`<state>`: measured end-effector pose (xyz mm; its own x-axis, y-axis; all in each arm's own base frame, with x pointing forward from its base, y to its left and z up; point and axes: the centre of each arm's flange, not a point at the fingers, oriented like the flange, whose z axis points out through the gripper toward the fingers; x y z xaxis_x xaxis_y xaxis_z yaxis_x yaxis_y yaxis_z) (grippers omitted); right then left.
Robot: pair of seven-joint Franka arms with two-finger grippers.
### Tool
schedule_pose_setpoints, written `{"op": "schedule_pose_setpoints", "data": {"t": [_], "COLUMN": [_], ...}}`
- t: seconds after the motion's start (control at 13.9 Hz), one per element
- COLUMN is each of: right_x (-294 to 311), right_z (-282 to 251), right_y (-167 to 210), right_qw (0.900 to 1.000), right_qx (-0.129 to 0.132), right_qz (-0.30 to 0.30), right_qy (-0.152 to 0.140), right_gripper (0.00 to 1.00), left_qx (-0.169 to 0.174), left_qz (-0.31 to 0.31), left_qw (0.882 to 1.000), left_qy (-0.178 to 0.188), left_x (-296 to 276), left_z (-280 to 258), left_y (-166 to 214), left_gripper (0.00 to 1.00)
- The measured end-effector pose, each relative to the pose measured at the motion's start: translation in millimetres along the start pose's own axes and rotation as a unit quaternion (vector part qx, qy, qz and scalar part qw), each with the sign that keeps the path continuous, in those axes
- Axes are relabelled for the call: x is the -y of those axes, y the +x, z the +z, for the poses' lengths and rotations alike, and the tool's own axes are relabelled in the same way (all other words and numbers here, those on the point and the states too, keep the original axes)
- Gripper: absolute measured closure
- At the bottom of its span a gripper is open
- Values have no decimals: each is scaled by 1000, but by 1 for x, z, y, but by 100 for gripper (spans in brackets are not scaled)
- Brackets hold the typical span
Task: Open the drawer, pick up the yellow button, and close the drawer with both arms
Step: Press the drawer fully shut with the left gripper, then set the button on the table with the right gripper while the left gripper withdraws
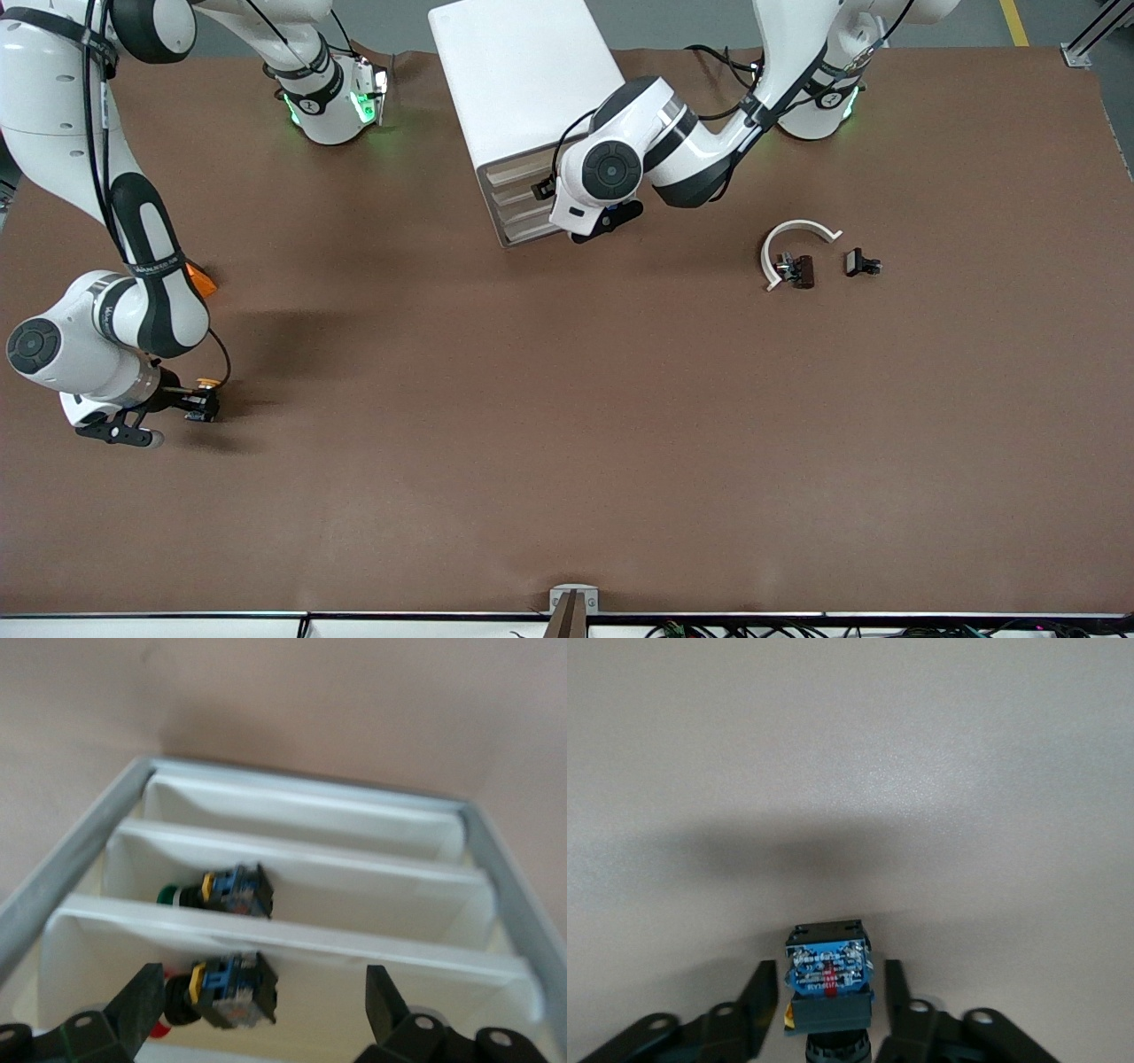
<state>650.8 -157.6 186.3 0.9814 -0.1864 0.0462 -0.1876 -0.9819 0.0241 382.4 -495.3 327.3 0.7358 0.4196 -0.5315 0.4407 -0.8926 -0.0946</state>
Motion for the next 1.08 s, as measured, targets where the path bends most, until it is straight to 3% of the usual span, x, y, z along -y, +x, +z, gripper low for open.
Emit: {"op": "schedule_pose_setpoints", "data": {"t": [0.22, 0.29, 0.43, 0.72, 1.08], "right_x": [3, 5, 9, 21, 47], "right_z": [-5, -10, -35, -144, -278], "right_y": [4, 7, 15, 22, 1], "right_qw": [1000, 1000, 1000, 997, 994], "right_qx": [-3, 1, 15, 66, 87], "right_qz": [-1, -2, -5, -18, -46], "right_qy": [3, 5, 11, 29, 43], "right_gripper": [5, 0, 0, 0, 0], "left_qx": [-27, -43, -83, -175, -209], "left_qz": [-26, -34, -41, -64, -30], "left_qw": [999, 998, 995, 982, 977], "left_qy": [-28, -35, -40, -34, -39], "left_x": [-2, -1, 3, 33, 98], "left_z": [-38, -51, -73, -122, -191], "left_y": [43, 61, 89, 155, 228], "left_gripper": [0, 0, 0, 0, 0]}}
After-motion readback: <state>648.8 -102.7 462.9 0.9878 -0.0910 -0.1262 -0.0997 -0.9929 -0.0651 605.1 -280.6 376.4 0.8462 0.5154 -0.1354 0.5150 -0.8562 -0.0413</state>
